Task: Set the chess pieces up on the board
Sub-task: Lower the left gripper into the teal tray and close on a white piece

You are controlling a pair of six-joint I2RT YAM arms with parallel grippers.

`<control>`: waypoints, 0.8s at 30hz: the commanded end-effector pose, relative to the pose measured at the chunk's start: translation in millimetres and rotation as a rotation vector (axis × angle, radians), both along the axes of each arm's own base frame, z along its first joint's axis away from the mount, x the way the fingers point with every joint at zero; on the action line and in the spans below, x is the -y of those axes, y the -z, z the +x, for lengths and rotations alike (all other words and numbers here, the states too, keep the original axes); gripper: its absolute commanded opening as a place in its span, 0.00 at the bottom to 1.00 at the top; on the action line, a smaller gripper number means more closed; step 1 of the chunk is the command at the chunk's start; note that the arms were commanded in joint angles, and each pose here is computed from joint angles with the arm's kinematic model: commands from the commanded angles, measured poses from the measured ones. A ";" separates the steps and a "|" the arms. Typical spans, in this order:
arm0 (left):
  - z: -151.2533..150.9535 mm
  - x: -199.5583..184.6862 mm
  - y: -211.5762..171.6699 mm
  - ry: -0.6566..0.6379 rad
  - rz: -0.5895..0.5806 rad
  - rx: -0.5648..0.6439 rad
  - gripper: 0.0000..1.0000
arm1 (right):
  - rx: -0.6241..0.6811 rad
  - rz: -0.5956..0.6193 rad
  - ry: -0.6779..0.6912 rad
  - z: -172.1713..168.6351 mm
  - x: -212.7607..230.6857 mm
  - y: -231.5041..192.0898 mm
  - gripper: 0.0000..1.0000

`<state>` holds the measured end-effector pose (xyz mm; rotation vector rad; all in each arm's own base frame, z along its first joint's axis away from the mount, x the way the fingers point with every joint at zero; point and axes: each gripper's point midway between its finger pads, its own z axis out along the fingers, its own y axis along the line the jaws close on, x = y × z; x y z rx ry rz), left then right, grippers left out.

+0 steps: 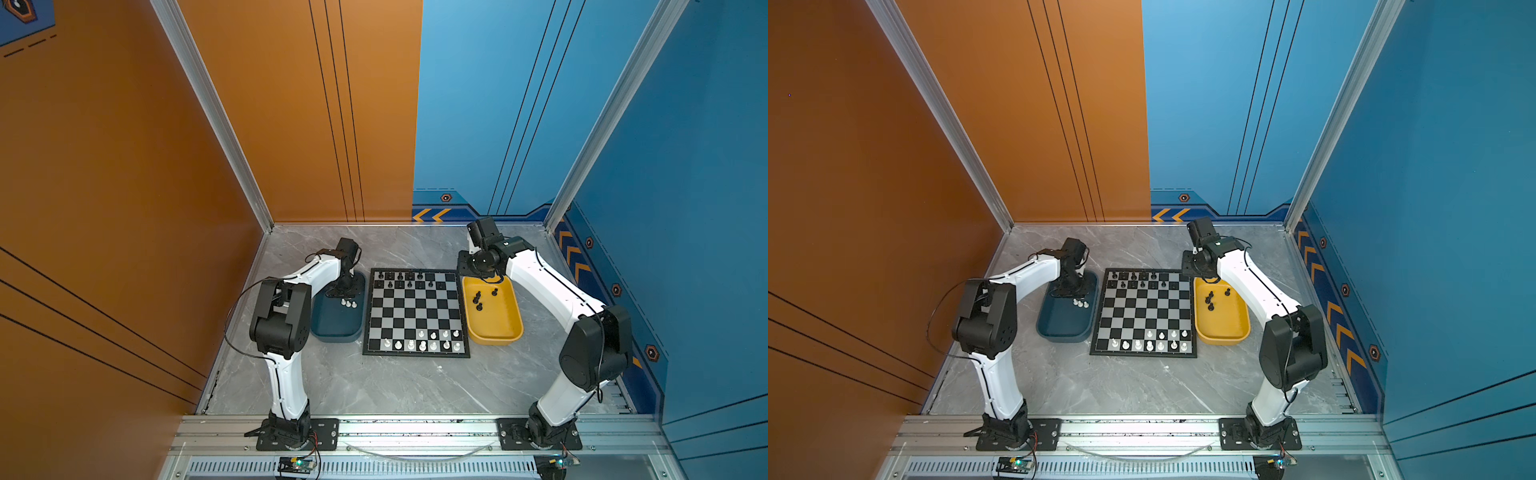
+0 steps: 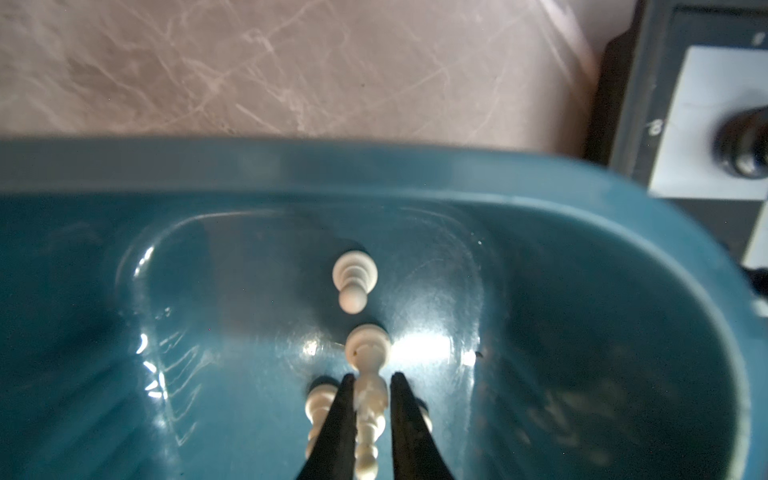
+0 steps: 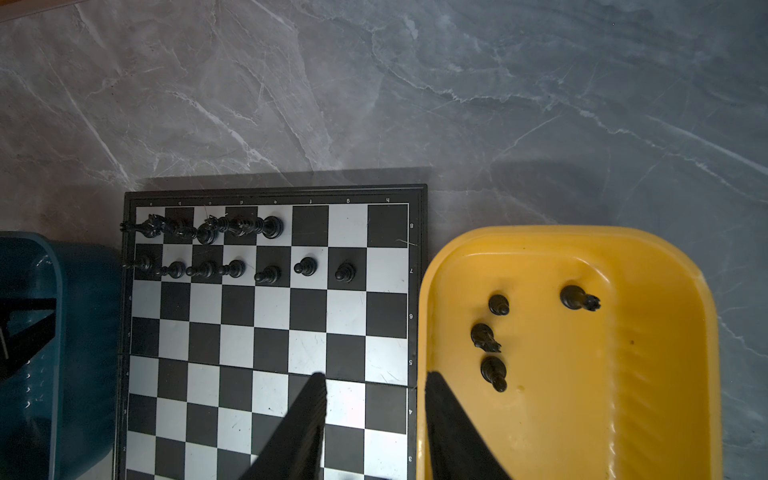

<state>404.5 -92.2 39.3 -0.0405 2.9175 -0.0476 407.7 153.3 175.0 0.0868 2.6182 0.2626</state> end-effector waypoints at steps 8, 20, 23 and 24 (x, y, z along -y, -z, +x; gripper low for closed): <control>2.1 -7.2 3.3 -0.014 0.023 -0.016 0.08 | -0.005 0.017 0.016 2.4 -1.1 1.0 0.40; 0.8 -3.5 -12.5 -0.001 0.017 0.018 0.02 | -0.006 0.022 0.010 1.4 -3.7 0.8 0.39; -1.1 -3.4 -20.6 0.002 0.014 0.030 0.02 | -0.006 0.023 0.008 0.7 -4.4 0.8 0.39; -1.6 -3.2 -24.6 0.004 0.013 0.037 0.02 | -0.006 0.022 0.008 0.6 -4.3 0.8 0.39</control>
